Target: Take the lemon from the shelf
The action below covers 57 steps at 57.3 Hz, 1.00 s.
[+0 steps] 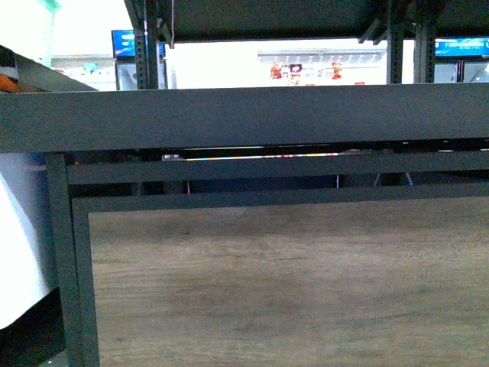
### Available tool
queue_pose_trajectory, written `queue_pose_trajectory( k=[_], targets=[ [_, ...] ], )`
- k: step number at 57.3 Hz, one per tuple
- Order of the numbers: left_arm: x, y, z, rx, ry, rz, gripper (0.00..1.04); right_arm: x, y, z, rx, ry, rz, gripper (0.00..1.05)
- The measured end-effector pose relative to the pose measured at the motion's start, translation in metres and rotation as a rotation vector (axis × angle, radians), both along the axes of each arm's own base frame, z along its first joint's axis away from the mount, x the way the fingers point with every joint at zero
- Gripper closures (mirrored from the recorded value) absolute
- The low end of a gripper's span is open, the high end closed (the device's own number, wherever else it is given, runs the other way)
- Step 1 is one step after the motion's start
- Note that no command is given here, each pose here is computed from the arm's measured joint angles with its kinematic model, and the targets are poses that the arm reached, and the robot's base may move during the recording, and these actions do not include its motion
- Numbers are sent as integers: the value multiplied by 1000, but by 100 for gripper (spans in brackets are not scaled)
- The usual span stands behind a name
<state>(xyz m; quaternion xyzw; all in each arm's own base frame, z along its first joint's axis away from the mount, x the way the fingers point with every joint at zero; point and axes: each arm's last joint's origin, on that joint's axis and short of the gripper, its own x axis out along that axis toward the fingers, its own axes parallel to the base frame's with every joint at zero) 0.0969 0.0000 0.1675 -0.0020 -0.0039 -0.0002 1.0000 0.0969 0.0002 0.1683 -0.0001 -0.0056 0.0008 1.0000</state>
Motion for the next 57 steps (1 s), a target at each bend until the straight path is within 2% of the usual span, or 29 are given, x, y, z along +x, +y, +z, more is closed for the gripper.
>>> queue_pose_trajectory(
  k=[57],
  targets=[
    [0, 0, 0, 0, 0, 0, 8, 0, 0, 0, 0, 0, 1, 7]
  ],
)
